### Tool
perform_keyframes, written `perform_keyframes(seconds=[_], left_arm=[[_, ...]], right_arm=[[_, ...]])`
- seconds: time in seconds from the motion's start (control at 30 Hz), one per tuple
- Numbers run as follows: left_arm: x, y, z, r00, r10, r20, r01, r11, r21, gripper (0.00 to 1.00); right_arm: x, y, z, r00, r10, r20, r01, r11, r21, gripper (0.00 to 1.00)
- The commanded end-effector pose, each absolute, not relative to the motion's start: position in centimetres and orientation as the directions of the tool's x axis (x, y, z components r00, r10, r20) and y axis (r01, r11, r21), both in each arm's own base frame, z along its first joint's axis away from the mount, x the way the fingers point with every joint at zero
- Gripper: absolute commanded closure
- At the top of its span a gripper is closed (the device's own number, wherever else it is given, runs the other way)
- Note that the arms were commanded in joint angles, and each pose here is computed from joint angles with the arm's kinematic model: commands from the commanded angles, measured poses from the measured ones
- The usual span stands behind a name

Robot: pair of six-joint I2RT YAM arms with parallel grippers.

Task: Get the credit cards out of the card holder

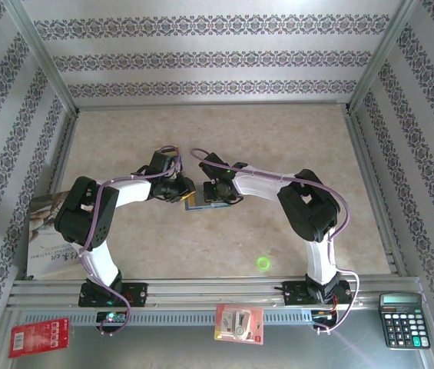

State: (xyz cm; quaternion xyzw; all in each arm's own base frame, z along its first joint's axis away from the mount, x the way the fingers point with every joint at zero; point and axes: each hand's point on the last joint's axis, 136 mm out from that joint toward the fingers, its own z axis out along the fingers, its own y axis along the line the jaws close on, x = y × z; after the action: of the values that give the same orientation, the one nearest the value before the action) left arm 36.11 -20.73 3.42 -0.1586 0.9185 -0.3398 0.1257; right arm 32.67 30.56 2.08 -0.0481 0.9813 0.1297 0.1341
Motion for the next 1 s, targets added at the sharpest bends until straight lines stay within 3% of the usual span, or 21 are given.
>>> perform_keyframes(seconds=[0.0,0.4,0.5,0.6,0.97], left_arm=[[34.9,-21.0,2.0,-0.937,-0.343,-0.067,-0.224,0.737,-0.638,0.75],[35.9,-22.9,4.8,-0.948,-0.299,-0.108,-0.130,0.675,-0.726,0.81],[35.9,-22.9,4.8,-0.948,-0.298,-0.109,-0.128,0.674,-0.727,0.89],[35.8,-22.4,4.9,-0.947,-0.295,-0.127,-0.122,0.697,-0.707,1.00],[32.9,-19.0,6.3,-0.979,-0.127,-0.162,-0.029,0.864,-0.503,1.00]], right_arm=[[31.0,29.3,-0.5,-0.979,-0.069,-0.193,-0.110,0.972,0.208,0.68],[31.1,29.5,-0.3,-0.979,-0.065,-0.191,-0.108,0.969,0.221,0.69],[31.2,29.6,0.3,-0.978,-0.058,-0.200,-0.106,0.965,0.238,0.68],[31.5,29.9,2.0,-0.970,-0.045,-0.239,-0.114,0.952,0.285,0.66],[32.6,31.9,10.4,-0.877,0.029,-0.479,-0.246,0.830,0.501,0.58]])
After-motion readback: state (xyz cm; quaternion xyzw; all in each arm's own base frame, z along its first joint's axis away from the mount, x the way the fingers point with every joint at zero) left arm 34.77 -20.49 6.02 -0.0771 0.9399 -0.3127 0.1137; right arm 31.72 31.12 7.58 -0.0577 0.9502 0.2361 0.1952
